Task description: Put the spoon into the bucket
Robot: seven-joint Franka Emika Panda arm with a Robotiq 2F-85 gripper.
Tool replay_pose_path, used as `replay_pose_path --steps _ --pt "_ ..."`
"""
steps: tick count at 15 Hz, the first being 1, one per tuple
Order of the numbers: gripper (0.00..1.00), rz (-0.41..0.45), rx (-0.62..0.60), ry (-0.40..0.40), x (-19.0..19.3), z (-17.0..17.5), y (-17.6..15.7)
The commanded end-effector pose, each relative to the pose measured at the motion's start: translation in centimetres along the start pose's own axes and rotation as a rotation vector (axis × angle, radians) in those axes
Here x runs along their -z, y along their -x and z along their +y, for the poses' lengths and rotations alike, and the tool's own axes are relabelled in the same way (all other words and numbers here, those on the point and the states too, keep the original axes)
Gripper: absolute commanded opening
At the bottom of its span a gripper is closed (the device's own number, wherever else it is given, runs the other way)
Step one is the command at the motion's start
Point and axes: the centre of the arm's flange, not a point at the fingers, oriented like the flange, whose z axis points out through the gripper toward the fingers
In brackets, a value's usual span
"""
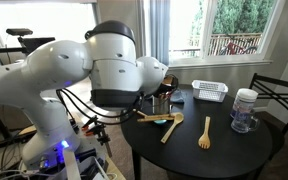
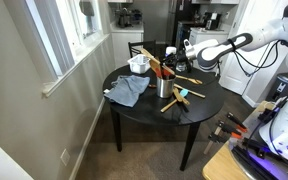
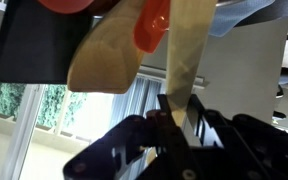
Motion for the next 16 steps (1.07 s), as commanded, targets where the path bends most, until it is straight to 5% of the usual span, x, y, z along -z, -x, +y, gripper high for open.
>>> replay_pose_path --steps 1,16 --pt "0.11 0.079 0.029 -0.002 0.2 0.1 1.2" --pt "0.11 0.145 0.093 0.011 -0.4 -0.1 3.1"
